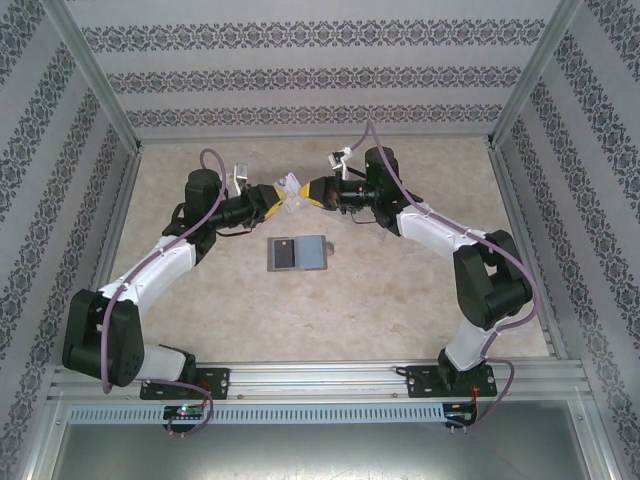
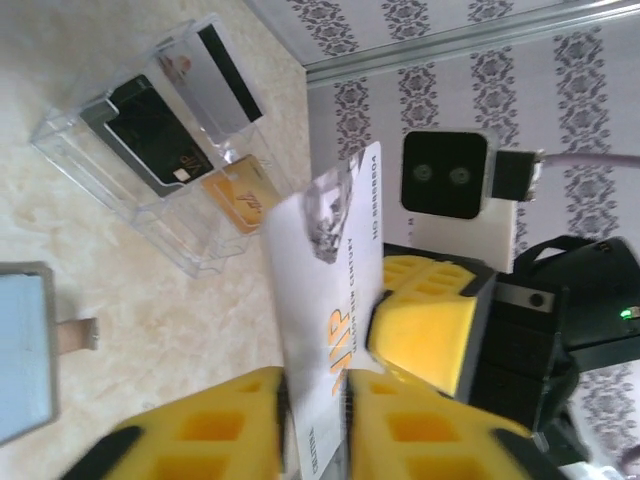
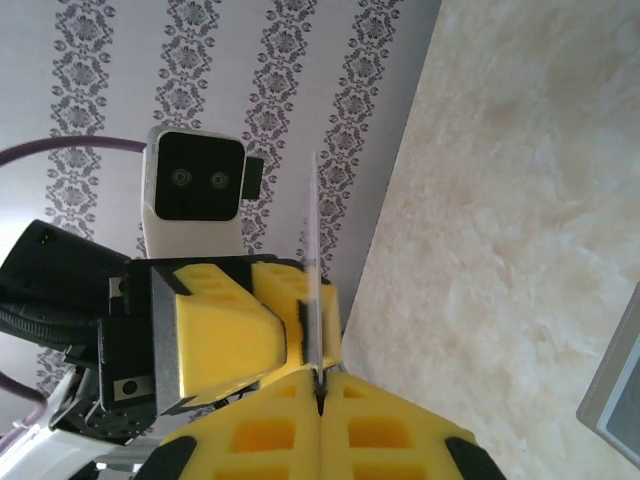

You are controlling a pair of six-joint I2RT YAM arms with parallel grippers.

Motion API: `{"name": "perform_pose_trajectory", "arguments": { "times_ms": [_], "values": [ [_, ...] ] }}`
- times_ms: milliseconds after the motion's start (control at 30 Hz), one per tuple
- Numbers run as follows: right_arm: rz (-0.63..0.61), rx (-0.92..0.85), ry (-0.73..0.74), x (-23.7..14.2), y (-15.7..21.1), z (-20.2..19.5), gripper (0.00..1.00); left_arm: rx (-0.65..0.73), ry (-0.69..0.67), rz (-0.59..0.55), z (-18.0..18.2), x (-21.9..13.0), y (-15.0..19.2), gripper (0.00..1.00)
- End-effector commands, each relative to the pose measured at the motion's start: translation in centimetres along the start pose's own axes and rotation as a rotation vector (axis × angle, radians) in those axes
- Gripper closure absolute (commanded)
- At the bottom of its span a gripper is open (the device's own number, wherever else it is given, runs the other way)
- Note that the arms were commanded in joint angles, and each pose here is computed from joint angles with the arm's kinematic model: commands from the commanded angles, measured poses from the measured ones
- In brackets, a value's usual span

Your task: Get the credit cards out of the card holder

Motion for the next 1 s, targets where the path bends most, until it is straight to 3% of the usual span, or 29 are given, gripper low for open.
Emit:
{"name": "perform_pose_trajectory", "arguments": {
  "times_ms": [0, 167, 367, 667, 967],
  "values": [
    [-0.005, -0.068, 0.058, -0.2, -0.2, -0.2, 1.0, 0.012, -0.084, -0.048, 0.6, -1.0, -0.4, 0.58],
    [0.023, -0.244, 0.341, -2.1, -0.3, -2.8, 1.0, 0.024, -0.34, -0.15, 4.1, -2.9, -1.3, 0.19],
    [0.069, -0.535, 0.616, -5.5, -2.7, -5.3, 1.0, 0.085, -0.593, -0.226, 7.2, -5.6, -2.1, 0.01],
    [0.165, -0.943, 0.741, -8.0, -6.8, -7.9, 1.0, 0.102, -0.648, -0.237, 8.4, -7.0, -2.8, 0.01],
    [0.244, -0.998, 0.764, -9.9, -9.4, -11.3, 1.0, 0.088, -0.647, -0.213, 9.0, -6.9, -2.9, 0.01]
  ]
}}
Point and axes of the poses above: each hand's point on the last joint's axis, 136 mm out from that joint toward the fingers, its own x axis out along the fingers, its own z axis along the line the jaws close on, y = z × x, the point moved 5 cm from there along -x, back along the fingers, and after that the axes turned 15 degrees about -x, right-handed, at the moved point
